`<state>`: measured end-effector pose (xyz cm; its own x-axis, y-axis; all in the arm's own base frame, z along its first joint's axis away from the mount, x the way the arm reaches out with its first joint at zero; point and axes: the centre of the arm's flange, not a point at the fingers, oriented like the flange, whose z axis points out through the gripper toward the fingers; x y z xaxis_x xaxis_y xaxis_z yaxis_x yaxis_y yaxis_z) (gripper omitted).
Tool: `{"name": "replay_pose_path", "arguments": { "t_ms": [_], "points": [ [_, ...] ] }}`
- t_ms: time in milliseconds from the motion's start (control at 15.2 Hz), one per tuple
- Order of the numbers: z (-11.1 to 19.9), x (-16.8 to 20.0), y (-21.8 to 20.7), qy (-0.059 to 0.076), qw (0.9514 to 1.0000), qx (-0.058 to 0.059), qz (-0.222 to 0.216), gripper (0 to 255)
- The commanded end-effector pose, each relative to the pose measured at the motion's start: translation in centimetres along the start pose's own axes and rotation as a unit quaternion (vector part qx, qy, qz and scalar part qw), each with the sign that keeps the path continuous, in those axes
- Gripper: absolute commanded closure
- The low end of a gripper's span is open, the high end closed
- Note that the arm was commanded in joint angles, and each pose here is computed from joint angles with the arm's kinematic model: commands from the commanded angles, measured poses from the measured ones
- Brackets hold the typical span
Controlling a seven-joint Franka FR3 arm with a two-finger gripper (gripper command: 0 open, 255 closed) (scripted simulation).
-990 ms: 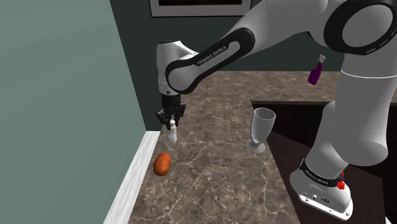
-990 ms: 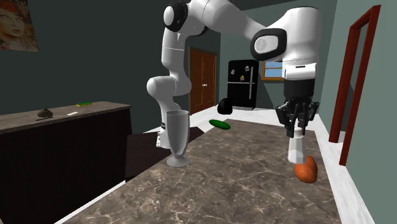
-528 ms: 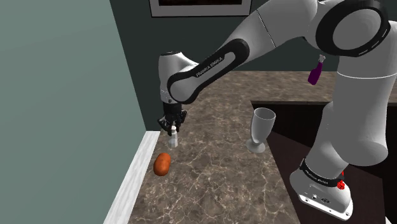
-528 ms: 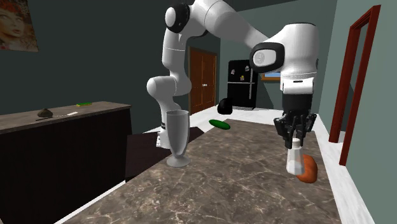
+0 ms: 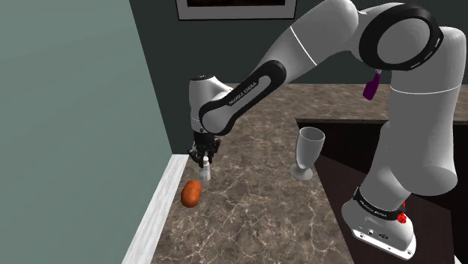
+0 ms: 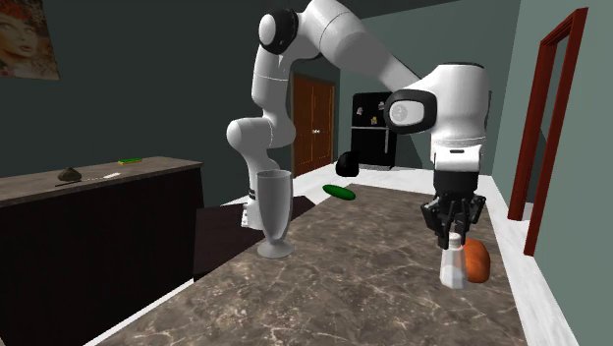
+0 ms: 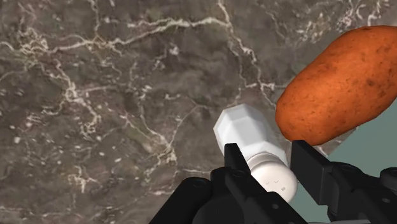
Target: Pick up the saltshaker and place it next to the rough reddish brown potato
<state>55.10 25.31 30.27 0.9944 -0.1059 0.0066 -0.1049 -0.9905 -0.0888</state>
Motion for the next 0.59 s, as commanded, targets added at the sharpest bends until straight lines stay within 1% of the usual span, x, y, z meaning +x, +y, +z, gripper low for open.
{"name": "replay_pose_path", "arguments": {
  "t_ms": [0,462,528],
  "points": [
    [0.65,-0.05,0.03,0.0,1.0,0.0,0.0,255],
    [0.65,-0.04,0.03,0.0,1.0,0.0,0.0,255],
    [0.65,-0.05,0.03,0.0,1.0,0.0,0.0,0]
  ]
}}
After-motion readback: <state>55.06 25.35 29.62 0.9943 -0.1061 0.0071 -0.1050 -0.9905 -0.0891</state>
